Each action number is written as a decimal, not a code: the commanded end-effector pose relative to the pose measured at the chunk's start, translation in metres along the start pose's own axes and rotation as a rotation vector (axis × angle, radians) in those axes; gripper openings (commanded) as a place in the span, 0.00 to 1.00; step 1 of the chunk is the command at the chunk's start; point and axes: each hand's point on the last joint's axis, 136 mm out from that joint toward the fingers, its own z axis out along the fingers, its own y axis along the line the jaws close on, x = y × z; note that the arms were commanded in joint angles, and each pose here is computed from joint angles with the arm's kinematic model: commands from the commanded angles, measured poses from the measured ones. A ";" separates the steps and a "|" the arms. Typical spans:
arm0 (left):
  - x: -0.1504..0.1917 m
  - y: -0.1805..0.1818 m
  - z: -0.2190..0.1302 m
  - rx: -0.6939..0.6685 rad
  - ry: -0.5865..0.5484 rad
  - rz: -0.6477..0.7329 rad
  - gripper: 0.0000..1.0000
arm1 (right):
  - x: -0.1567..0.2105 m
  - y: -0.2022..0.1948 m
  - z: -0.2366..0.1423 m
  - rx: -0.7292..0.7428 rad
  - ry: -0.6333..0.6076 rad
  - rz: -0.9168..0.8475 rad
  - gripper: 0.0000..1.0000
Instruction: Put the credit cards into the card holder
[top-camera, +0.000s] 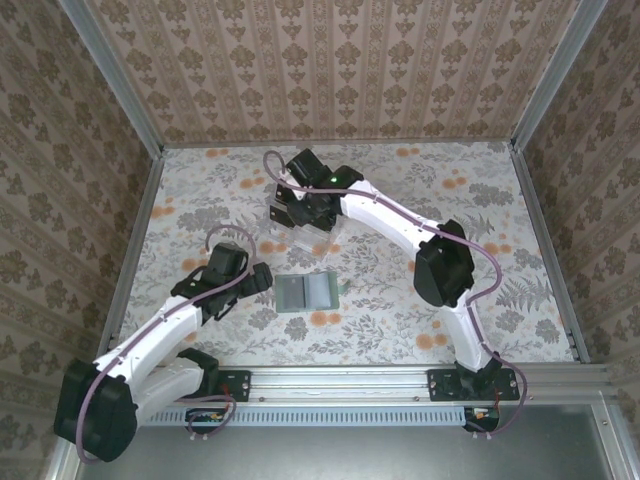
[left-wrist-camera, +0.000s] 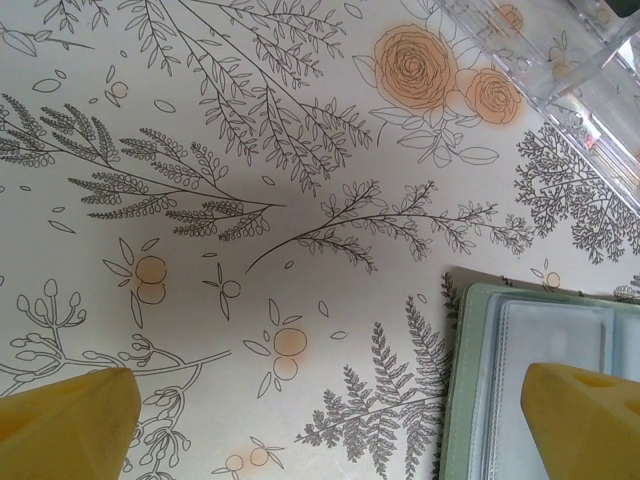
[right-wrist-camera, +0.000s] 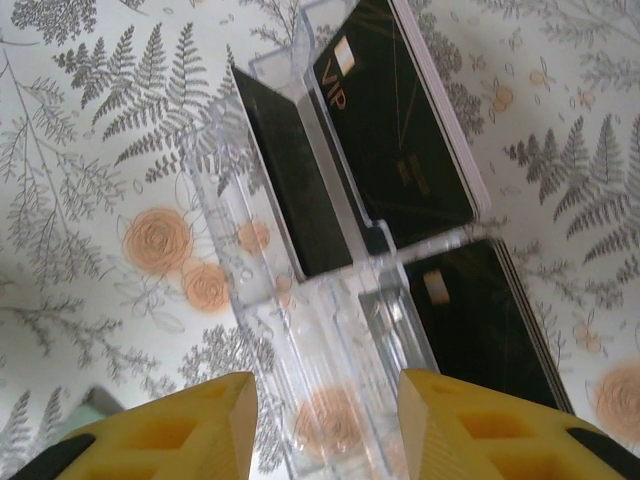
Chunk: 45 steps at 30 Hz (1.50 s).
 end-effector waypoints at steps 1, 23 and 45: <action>-0.008 0.000 -0.006 0.014 0.001 0.007 1.00 | -0.004 -0.003 0.009 0.035 0.021 -0.067 0.42; 0.000 0.005 0.002 0.032 0.019 -0.014 1.00 | 0.032 -0.037 0.006 0.206 0.111 -0.151 0.33; 0.002 0.005 0.006 0.036 0.026 -0.019 1.00 | 0.034 -0.041 0.001 0.188 0.101 -0.156 0.11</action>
